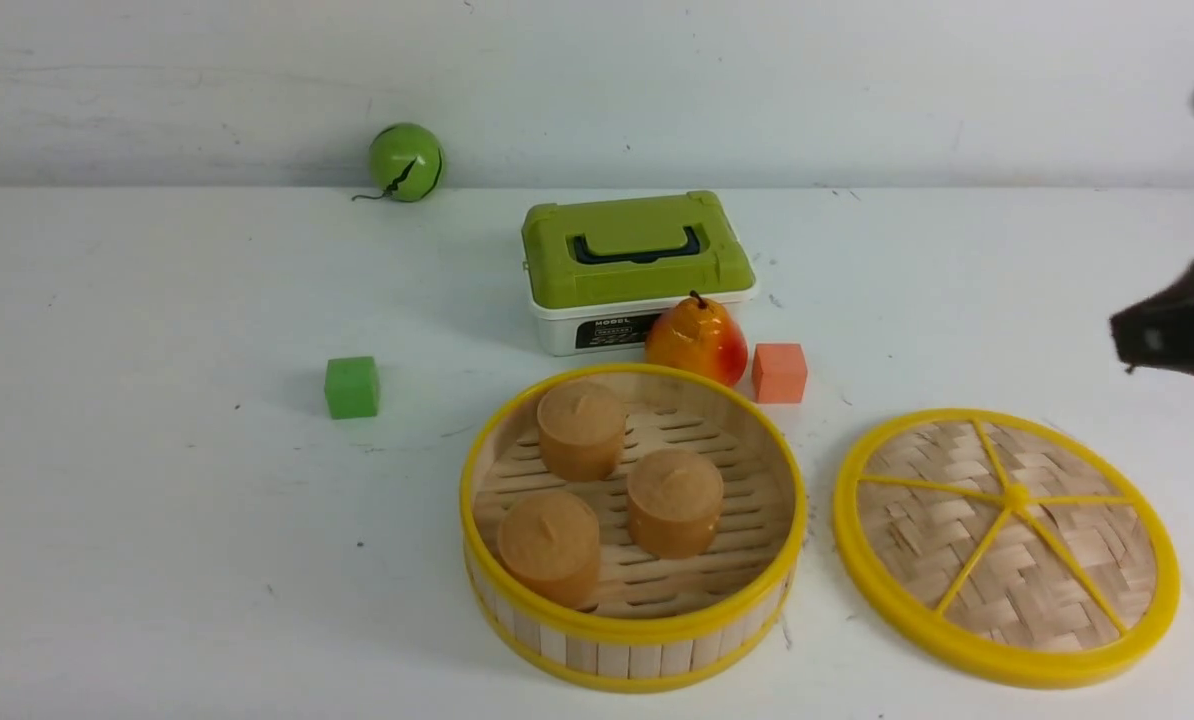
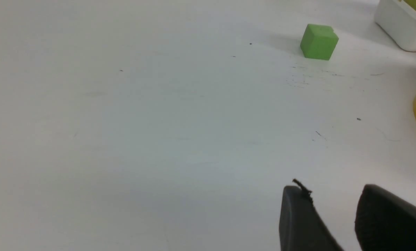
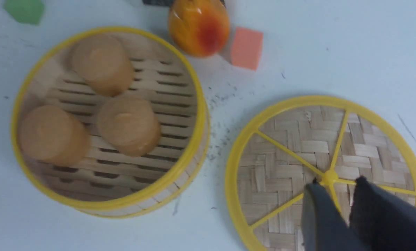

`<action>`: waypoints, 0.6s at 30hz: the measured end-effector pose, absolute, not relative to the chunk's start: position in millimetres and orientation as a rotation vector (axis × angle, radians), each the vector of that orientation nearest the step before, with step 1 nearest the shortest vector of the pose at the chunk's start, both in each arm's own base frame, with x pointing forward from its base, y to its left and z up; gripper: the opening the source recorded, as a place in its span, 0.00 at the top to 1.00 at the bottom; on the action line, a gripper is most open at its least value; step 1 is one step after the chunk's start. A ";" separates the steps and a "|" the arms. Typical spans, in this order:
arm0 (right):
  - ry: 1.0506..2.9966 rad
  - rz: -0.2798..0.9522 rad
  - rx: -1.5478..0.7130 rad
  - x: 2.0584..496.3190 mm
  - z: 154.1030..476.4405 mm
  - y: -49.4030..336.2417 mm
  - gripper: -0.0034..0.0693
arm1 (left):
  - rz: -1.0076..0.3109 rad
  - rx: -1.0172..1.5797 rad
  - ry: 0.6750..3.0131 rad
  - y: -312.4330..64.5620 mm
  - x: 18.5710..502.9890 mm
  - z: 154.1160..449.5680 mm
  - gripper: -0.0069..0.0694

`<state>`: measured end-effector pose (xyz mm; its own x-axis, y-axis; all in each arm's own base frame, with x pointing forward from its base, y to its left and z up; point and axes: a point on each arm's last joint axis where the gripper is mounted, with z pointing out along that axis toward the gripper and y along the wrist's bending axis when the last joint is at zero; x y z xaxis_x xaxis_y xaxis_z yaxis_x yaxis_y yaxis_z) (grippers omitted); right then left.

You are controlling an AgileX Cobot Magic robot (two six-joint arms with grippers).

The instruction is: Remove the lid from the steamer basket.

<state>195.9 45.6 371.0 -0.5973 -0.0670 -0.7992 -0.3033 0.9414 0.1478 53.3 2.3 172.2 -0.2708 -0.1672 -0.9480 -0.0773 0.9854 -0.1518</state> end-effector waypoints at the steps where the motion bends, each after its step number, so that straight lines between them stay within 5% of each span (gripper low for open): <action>1: 2.142 0.349 -0.263 178.4 373.5 44.5 0.87 | -0.087 -0.178 1.847 2.3 53.3 172.2 0.60; 4: 1.986 0.376 -0.264 128.2 376.6 40.0 0.98 | -0.087 -0.178 1.847 2.3 53.3 172.2 0.60; 18: 1.691 0.307 -0.269 32.7 332.7 25.9 0.98 | -0.087 -0.178 1.847 2.3 53.3 172.2 0.60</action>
<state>32.7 25.9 332.7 -0.1402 -0.0018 -0.9901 -0.3497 0.9357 0.0478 53.3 2.3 172.2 -0.2708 -0.1672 -0.9480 -0.0773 0.9854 -0.1518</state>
